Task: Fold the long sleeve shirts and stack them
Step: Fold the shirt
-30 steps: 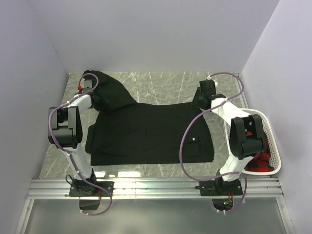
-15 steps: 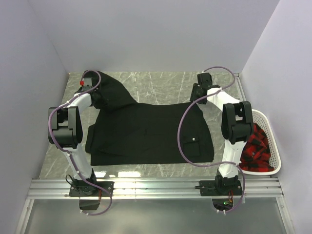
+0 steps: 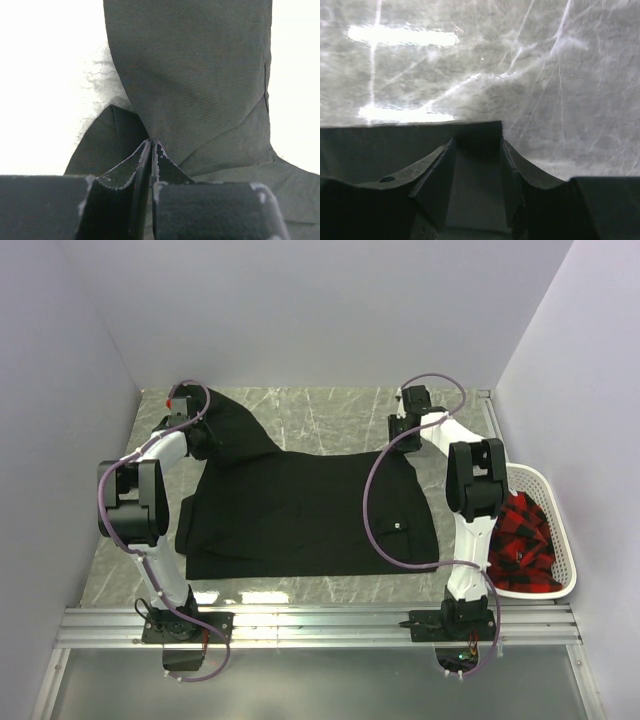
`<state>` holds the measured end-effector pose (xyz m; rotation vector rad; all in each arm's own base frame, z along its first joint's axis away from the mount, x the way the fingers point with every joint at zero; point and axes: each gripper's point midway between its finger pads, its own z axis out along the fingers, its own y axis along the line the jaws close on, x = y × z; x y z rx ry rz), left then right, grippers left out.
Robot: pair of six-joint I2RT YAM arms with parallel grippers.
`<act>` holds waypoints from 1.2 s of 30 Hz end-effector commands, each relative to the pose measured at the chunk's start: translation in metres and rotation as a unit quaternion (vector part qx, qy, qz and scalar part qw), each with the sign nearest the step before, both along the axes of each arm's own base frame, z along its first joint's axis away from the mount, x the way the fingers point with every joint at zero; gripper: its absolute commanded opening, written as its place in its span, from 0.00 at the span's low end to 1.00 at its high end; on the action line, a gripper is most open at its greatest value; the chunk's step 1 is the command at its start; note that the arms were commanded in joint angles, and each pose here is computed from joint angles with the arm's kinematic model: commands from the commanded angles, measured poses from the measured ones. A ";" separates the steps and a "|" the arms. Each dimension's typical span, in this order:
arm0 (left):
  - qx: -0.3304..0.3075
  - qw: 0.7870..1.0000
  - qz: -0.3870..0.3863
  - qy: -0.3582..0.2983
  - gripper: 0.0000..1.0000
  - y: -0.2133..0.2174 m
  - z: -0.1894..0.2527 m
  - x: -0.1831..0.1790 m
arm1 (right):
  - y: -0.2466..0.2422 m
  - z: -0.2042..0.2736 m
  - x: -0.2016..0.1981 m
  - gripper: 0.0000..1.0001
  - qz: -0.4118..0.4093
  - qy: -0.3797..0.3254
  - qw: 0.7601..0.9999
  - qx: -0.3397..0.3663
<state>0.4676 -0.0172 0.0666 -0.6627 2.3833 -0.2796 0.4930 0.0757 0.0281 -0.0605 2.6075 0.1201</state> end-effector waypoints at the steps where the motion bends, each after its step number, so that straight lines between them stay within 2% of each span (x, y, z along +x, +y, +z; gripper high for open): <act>1: 0.005 0.998 -0.019 -0.060 0.11 -0.003 0.042 0.017 | -0.009 0.009 0.007 0.47 0.009 -0.002 1.000 -0.003; 8: 0.004 0.998 -0.022 -0.059 0.10 -0.006 0.042 0.016 | -0.016 0.000 0.008 0.47 0.004 0.021 1.000 0.000; 17: 0.006 0.998 -0.025 -0.060 0.07 -0.007 0.042 0.016 | -0.010 -0.003 0.004 0.45 0.036 0.041 0.998 0.014; 20: 0.009 0.998 -0.024 -0.061 0.07 -0.006 0.044 0.016 | -0.008 -0.005 0.002 0.42 0.045 0.050 0.998 0.015; 26: 0.010 0.998 -0.029 -0.062 0.03 -0.007 0.044 0.016 | -0.004 -0.004 0.002 0.28 0.055 0.051 0.997 0.028; 27: 0.010 0.998 -0.030 -0.063 0.02 -0.007 0.044 0.016 | -0.004 -0.004 0.002 0.22 0.054 0.050 0.997 0.028; 29: 0.011 0.997 -0.032 -0.067 0.02 -0.007 0.046 0.017 | -0.004 -0.002 0.003 0.18 0.056 0.047 0.997 0.028; 30: 0.012 0.997 -0.034 -0.067 0.02 -0.008 0.046 0.017 | -0.003 -0.004 0.003 0.13 0.057 0.046 0.997 0.028; 32: 0.014 0.997 -0.037 -0.071 0.01 -0.008 0.048 0.018 | -0.004 -0.003 0.002 0.12 0.055 0.045 0.997 0.026; 36: 0.018 0.995 -0.044 -0.090 0.00 -0.008 0.069 0.022 | -0.008 0.006 0.006 0.05 0.046 0.023 0.999 0.017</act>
